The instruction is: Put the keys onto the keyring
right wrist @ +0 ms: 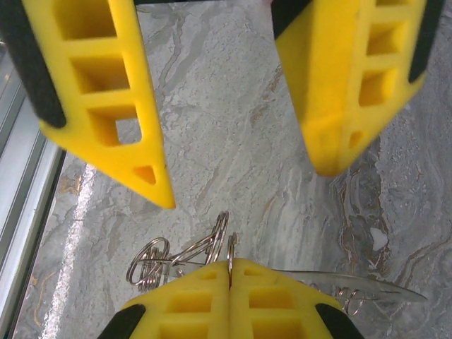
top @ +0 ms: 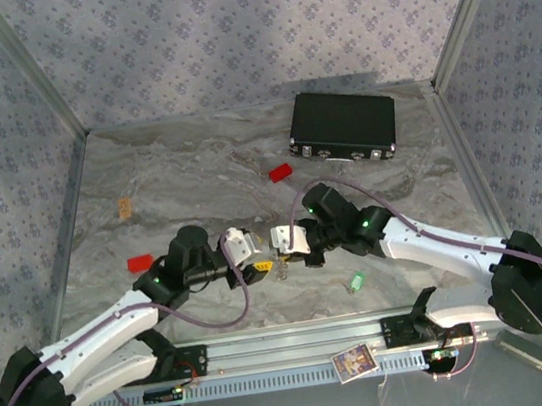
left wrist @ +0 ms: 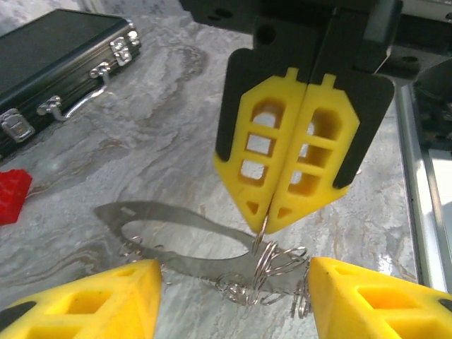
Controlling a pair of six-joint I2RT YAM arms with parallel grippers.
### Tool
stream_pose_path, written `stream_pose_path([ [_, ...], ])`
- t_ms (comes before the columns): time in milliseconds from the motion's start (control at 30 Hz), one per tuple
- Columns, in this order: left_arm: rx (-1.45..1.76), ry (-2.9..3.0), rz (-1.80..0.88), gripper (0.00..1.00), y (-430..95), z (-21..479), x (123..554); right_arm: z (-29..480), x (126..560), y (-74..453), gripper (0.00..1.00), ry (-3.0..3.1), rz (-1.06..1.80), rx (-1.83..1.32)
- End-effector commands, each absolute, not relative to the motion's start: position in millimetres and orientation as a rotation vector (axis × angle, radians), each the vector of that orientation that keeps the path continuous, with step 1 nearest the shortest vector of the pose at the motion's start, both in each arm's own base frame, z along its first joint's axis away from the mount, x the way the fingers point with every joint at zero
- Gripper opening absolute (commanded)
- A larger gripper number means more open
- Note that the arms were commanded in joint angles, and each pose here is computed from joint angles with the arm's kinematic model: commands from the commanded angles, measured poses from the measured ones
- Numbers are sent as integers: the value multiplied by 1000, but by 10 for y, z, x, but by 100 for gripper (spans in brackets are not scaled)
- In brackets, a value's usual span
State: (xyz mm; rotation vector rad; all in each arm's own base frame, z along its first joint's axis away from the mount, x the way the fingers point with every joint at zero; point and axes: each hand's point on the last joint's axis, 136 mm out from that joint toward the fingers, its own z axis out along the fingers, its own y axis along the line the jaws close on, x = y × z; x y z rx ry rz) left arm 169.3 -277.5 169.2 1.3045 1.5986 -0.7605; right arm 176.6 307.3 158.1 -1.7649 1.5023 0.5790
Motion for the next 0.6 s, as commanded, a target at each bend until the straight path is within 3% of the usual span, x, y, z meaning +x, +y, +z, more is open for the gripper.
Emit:
stream_pose_path([
  [0,1392,1633,-850,60,-2856,1615,1565,1622,1736,3048,0,1476,563,-1775],
  [133,1405,1652,-868,59,-2906,1563,1581,1628,1741,3045,0,1478,555,-1772],
  [367,1448,1650,-960,42,-2957,1520,1465,1621,1766,3041,0,1481,539,-1764],
  [567,1475,1586,-1003,36,-2964,1567,1345,1609,1778,3032,0,1486,531,-1762],
])
